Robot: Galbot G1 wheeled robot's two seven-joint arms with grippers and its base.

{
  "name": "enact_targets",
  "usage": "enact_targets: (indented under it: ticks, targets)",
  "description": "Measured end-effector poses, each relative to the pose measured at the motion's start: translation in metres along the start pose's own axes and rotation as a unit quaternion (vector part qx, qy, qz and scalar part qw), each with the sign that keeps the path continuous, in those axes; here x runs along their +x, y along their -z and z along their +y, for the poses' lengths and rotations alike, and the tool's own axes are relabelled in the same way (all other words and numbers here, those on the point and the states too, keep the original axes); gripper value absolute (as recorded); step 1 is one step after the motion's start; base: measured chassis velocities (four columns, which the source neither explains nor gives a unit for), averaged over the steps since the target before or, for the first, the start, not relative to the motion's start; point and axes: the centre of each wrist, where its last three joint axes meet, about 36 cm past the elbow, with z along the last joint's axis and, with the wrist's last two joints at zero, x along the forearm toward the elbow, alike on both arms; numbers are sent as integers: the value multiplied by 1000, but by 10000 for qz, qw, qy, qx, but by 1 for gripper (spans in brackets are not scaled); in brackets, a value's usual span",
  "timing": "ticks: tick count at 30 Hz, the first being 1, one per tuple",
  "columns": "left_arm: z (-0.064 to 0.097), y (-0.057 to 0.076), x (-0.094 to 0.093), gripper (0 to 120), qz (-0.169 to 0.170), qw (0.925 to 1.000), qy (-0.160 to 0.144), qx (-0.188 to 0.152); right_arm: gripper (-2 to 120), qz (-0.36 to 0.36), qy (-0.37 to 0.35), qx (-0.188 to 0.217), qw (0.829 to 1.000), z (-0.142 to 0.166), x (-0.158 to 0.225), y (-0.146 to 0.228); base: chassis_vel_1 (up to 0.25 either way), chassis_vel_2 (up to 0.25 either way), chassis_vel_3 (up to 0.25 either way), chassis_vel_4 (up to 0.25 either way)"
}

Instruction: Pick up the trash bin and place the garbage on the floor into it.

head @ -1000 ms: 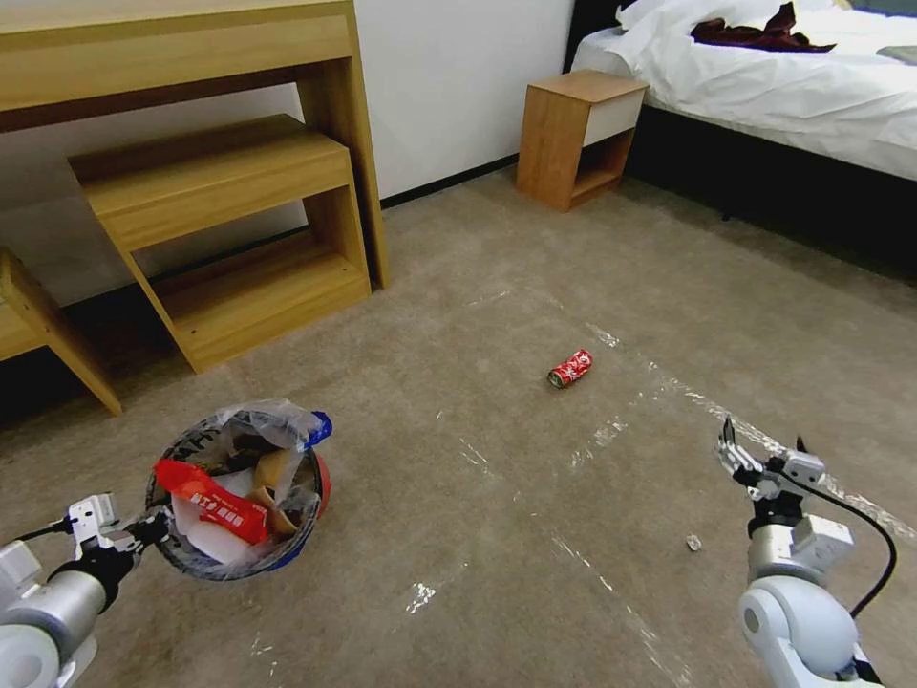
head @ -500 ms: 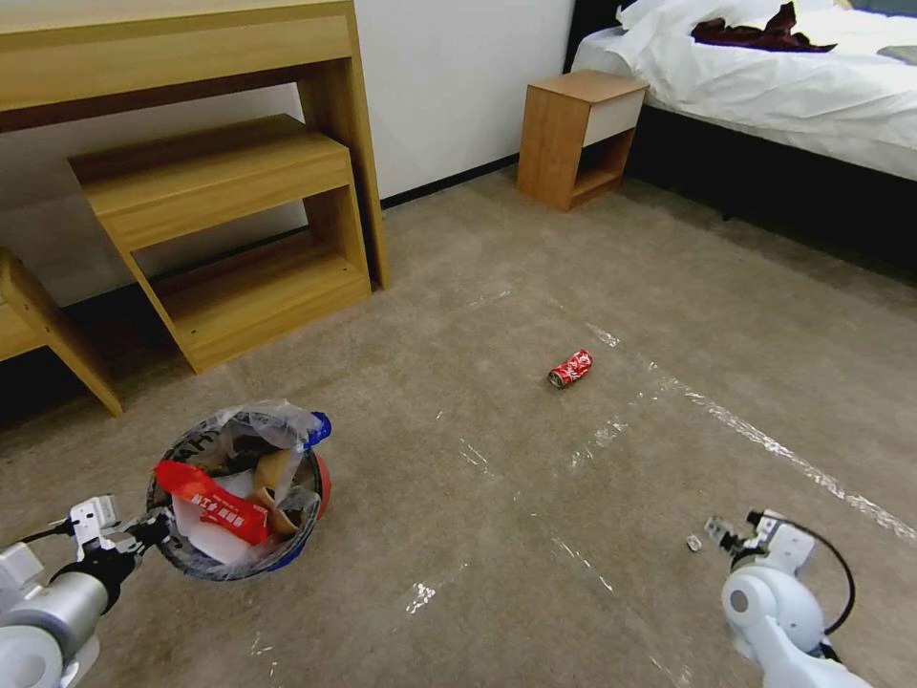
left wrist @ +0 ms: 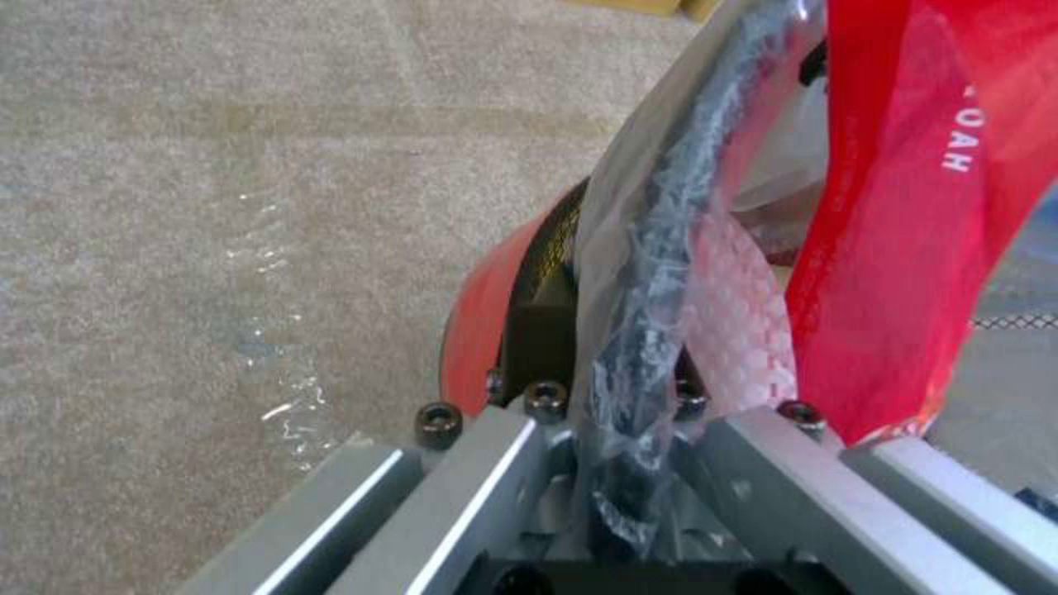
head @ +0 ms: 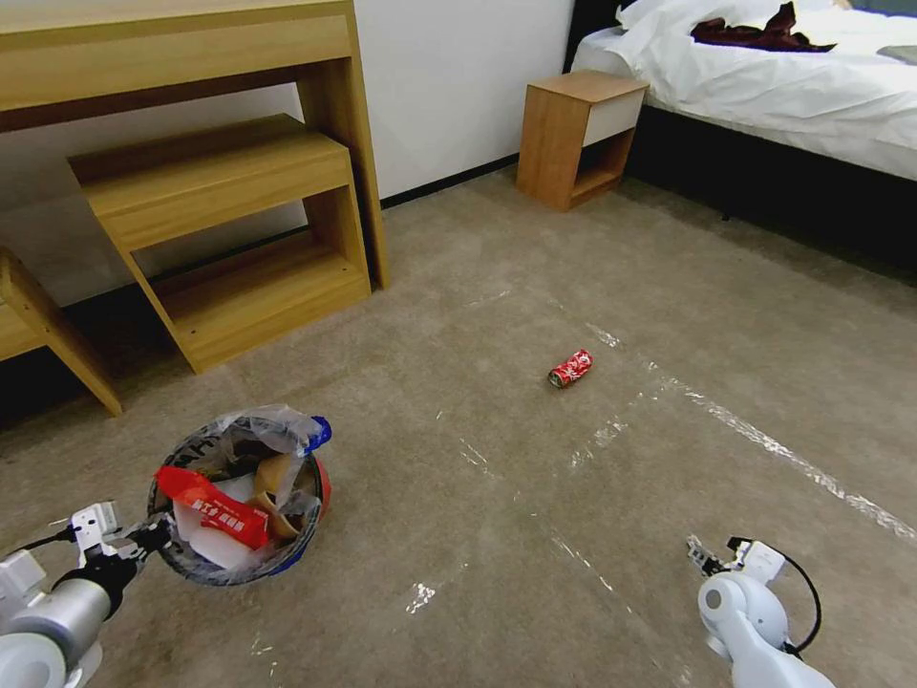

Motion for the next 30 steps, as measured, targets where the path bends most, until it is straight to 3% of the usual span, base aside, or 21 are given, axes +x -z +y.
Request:
enact_targets:
  ticks: [14,30]
  targets:
    - [2,-1,2,0,-25,10000,34,11,76,-77,150,-28,9999,15,-14,2,0,0,0,0]
    - [4,-2,4,0,-43,10000,70,21,76,-16,206,-3,9998,28,-27,-7,0,0,0,0]
